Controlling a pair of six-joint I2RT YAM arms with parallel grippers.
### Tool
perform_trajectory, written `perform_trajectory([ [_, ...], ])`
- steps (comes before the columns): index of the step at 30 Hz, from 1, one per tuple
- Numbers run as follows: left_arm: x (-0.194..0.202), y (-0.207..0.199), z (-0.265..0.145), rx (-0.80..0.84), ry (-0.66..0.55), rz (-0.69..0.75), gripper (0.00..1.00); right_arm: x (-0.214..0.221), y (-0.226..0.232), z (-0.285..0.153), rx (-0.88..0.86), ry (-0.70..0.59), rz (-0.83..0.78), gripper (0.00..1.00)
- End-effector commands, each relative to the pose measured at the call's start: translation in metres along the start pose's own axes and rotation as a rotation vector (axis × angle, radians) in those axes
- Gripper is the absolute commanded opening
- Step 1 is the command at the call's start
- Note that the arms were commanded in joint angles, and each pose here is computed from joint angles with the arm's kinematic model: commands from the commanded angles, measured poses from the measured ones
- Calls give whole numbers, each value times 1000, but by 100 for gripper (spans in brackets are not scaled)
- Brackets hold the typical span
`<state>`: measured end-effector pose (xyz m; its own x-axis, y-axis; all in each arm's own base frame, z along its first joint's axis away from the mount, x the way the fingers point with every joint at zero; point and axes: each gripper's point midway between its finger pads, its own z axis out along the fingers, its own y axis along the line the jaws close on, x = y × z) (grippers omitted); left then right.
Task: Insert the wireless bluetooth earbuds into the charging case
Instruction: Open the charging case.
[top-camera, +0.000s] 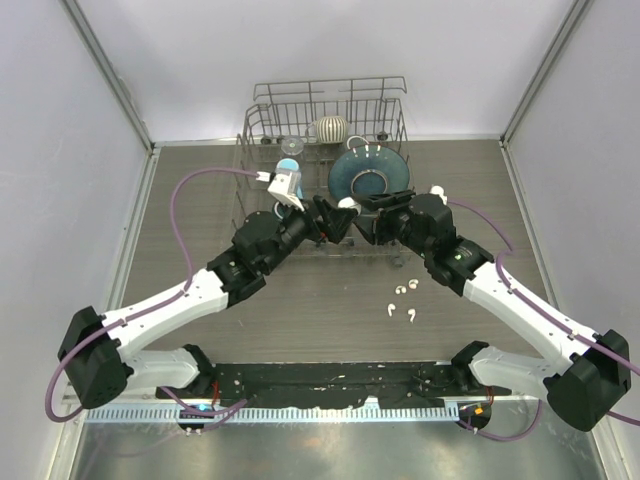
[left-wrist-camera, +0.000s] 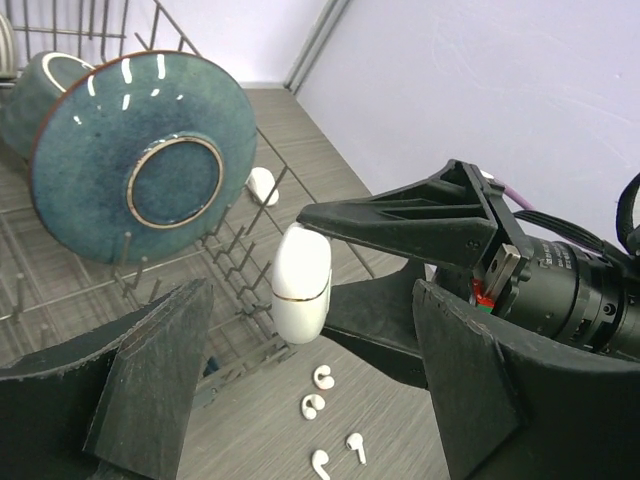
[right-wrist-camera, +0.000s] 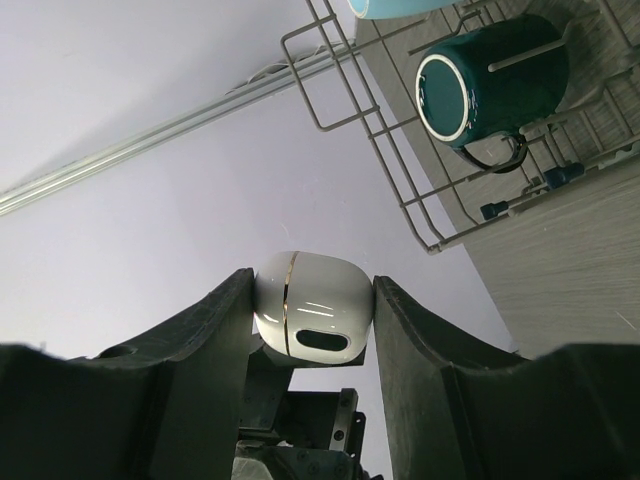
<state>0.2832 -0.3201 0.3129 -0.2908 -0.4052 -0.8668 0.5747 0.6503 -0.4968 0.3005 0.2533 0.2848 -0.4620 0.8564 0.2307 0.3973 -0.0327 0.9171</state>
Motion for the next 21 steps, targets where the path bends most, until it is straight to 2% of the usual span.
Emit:
perform_trajectory([
  [1, -18, -25, 6, 97, -35, 2, 84, 11, 33, -9, -96, 37, 14, 1],
  [11, -6, -28, 14, 118, 0, -5, 65, 13, 36, -12, -106, 48, 16, 1],
  [21, -4, -25, 21, 105, -5, 18, 56, 15, 37, -14, -111, 58, 13, 1],
])
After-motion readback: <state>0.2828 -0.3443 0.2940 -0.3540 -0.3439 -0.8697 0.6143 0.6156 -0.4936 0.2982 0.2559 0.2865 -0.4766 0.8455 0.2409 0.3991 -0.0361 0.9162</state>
